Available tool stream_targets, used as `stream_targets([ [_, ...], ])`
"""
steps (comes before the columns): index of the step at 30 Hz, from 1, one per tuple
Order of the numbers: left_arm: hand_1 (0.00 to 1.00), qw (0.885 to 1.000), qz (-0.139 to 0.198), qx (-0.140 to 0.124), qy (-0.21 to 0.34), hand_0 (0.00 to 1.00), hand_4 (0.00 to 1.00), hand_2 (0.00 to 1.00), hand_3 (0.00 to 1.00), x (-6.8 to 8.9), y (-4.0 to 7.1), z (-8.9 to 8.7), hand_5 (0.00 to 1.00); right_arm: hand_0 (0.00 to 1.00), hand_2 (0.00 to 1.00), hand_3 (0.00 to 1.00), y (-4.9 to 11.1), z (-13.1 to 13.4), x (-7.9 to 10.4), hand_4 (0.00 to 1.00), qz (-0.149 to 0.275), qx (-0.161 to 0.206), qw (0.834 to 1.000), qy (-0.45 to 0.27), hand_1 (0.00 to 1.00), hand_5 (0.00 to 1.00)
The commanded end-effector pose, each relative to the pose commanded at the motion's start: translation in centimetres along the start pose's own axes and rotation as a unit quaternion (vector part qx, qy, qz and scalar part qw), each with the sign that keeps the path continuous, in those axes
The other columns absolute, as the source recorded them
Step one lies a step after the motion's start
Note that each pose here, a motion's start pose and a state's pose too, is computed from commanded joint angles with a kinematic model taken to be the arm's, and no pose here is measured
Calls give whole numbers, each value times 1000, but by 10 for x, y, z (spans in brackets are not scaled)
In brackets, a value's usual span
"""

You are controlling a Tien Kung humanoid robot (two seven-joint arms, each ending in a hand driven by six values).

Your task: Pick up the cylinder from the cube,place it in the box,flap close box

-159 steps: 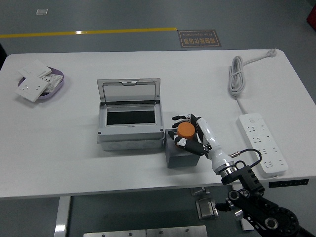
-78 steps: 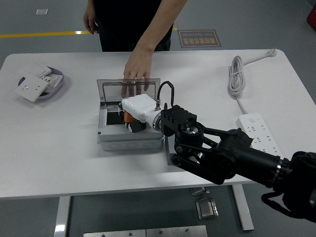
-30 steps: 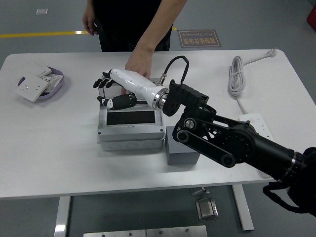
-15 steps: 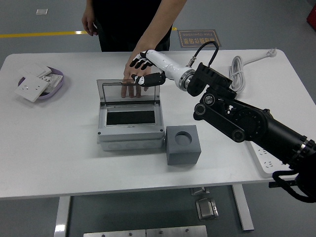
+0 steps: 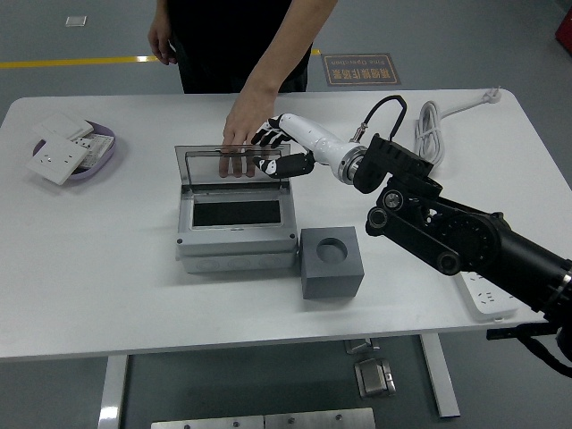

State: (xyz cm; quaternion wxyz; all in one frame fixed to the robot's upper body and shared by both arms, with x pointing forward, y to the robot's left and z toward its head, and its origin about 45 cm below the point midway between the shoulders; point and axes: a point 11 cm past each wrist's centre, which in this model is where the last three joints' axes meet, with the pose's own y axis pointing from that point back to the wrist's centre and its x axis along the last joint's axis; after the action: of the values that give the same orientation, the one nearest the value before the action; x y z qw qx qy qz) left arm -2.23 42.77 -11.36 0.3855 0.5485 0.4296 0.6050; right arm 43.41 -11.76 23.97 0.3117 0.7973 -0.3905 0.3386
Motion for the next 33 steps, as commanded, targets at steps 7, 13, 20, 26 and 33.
stream_targets([
  [7,619,1000,-2,-3,1,582,642,562,599,-2,0,1,262,795,712,695,10,-1,-11,655,-6,8,1000,8,694,324],
  [13,619,1000,-2,-1,1,582,642,562,599,-3,0,-1,261,795,712,695,18,-8,-24,656,-15,22,1000,10,695,327],
  [20,618,1000,-2,1,1,582,643,563,599,-3,0,-4,263,792,711,694,24,-17,-36,656,-23,33,999,18,694,328],
  [26,618,1000,-2,1,1,583,643,563,599,-4,0,-3,262,789,711,693,26,-26,-42,655,-27,44,998,27,692,330],
  [33,619,1000,-2,1,3,583,643,564,599,-4,0,-3,265,783,711,693,31,-31,-49,651,-31,51,998,32,690,331],
])
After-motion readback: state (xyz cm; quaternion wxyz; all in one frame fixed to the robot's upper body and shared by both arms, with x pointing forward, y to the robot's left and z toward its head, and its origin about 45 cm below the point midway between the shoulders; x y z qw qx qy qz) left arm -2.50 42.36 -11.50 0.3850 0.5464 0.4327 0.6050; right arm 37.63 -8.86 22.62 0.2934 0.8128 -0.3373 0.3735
